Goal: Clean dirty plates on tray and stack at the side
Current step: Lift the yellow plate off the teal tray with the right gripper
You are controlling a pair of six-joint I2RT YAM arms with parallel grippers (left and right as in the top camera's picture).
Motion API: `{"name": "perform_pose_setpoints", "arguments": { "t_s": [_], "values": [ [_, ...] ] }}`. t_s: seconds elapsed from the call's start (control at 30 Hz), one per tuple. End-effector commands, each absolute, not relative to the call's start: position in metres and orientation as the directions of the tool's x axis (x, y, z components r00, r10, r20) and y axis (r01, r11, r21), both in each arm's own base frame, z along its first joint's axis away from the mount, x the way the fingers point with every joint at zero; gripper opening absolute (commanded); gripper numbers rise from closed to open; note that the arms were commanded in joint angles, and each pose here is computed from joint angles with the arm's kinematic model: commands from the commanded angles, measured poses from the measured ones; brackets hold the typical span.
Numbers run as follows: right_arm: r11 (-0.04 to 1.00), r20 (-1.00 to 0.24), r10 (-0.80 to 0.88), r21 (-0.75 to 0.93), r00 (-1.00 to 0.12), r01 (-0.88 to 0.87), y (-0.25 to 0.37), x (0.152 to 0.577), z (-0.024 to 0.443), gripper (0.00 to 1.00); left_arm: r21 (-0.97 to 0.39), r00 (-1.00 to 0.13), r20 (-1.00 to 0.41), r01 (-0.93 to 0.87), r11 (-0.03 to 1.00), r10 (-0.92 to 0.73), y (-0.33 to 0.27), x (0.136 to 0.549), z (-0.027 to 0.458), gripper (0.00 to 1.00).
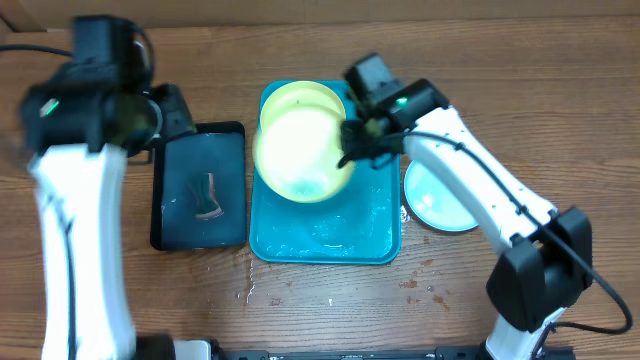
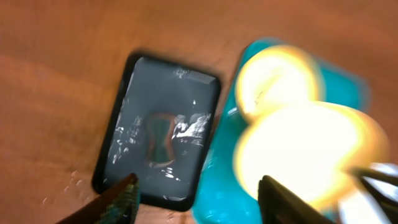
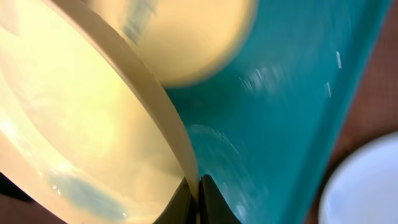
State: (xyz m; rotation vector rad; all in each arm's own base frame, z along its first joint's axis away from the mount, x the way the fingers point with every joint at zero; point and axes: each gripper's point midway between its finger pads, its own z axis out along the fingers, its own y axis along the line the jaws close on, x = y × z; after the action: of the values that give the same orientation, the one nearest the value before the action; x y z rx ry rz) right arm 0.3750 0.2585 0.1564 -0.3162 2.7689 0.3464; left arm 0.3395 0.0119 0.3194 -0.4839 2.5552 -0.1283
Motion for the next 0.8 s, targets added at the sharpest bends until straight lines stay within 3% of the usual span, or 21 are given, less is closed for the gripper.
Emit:
{"name": "perform_pose_setpoints", "arguments": {
  "t_s": [0.0,0.13,0.23,0.5,0.77],
  "values": [
    [0.934,-0.561,-0.243,0.087,-0.792,-0.348,0.3,0.377,0.204,0.04,-0.29,-0.73,-0.596,-0.193,0.937,-0.335,-0.008,0.312,0.377,0.71],
    [0.914,-0.683,-0.265,0.046,-0.681,-0.402,0.354,0.375,0.214,0.04,-0.327,-0.658,-0.676,-0.134,0.935,-0.331,-0.015,0.279,0.413,0.84],
    [0.884,-0.749,-0.315,-0.007,-0.582,-0.468,0.394,0.374,0.211,0.04,-0.332,-0.62,-0.712,-0.117,0.936,-0.33,-0.015,0.258,0.427,1.0],
    [0.859,-0.84,-0.391,-0.185,-0.377,-0.478,0.428,0.368,0.235,0.04,-0.332,-0.609,-0.721,-0.113,0.936,-0.329,-0.017,0.224,0.432,1.0],
    [0.82,-0.836,-0.5,-0.375,-0.224,-0.431,0.44,0.337,0.265,0.04,-0.33,-0.634,-0.699,-0.124,0.936,-0.33,-0.017,0.218,0.426,1.0]
  ]
}}
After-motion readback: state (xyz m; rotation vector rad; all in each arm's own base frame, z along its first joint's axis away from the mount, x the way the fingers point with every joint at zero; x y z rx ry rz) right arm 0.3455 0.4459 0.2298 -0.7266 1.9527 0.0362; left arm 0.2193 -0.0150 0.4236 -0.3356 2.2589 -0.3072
